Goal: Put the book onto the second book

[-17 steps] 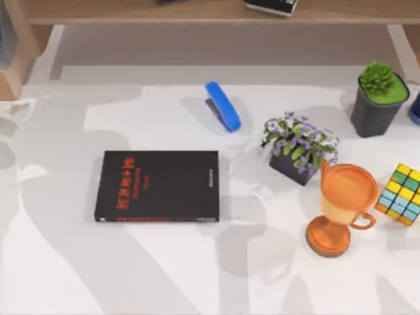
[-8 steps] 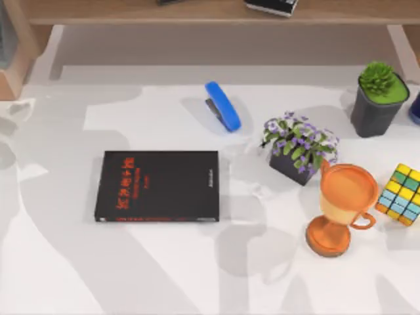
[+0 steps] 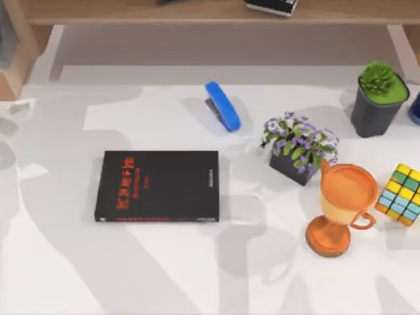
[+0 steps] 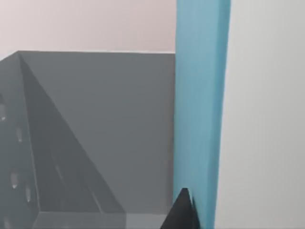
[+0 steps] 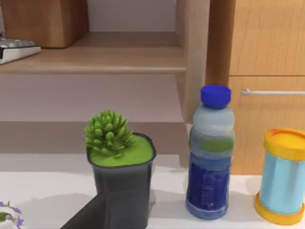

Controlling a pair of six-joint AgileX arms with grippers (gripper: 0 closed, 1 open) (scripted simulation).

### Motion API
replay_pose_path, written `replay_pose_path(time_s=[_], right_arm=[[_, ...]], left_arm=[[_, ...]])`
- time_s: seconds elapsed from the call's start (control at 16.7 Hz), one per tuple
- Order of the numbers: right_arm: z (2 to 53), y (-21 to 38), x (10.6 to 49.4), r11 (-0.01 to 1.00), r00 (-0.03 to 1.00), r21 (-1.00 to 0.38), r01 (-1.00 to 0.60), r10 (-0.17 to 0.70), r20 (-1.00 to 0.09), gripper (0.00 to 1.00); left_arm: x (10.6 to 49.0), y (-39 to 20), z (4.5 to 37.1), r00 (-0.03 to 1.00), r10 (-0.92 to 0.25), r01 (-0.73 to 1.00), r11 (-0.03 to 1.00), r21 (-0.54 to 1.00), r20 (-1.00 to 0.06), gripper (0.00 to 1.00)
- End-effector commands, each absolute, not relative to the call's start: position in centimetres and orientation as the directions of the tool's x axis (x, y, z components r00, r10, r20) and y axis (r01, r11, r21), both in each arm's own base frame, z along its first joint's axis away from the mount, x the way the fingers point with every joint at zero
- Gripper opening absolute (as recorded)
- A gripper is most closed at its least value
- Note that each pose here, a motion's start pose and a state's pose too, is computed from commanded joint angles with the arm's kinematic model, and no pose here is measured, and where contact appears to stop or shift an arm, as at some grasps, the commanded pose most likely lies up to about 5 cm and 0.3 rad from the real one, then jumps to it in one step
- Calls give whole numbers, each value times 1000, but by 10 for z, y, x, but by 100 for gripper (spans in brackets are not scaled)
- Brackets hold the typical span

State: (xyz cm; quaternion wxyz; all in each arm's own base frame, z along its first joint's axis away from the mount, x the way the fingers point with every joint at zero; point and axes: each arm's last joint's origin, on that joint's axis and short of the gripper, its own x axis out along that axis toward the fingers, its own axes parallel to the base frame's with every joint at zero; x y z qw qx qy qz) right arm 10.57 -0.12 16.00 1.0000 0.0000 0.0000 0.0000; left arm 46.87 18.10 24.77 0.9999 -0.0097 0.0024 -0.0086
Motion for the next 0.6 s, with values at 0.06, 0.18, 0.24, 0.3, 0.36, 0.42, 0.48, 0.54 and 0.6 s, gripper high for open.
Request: replay_pose_path(time_s=[0.06, 0.18, 0.24, 0.3, 0.36, 0.42, 0.48, 0.54, 0.6], right_arm=[[160, -1, 106, 1000, 1000, 0, 0, 0, 0, 100], [160, -1, 106, 1000, 1000, 0, 0, 0, 0, 100], [160, -1, 106, 1000, 1000, 0, 0, 0, 0, 100], [160, -1, 106, 1000, 1000, 0, 0, 0, 0, 100], [160, -1, 106, 1000, 1000, 0, 0, 0, 0, 100], [160, -1, 106, 1000, 1000, 0, 0, 0, 0, 100], [160, -1, 106, 1000, 1000, 0, 0, 0, 0, 100], [160, -1, 106, 1000, 1000, 0, 0, 0, 0, 100], [160, -1, 106, 1000, 1000, 0, 0, 0, 0, 100]], left_arm=[[469, 181, 248, 1000, -17, 17, 1000, -19, -5, 0], [469, 181, 248, 1000, -17, 17, 1000, -19, -5, 0], [469, 181, 248, 1000, -17, 17, 1000, -19, -5, 0], [469, 181, 248, 1000, -17, 17, 1000, -19, -5, 0], [469, 181, 248, 1000, -17, 17, 1000, -19, -5, 0], [468, 182, 249, 1000, -14, 14, 1000, -17, -3, 0], [467, 182, 249, 1000, -14, 14, 1000, -17, -3, 0], [465, 182, 251, 1000, -14, 14, 1000, -17, -3, 0], [463, 182, 254, 1000, -14, 14, 1000, -17, -3, 0]])
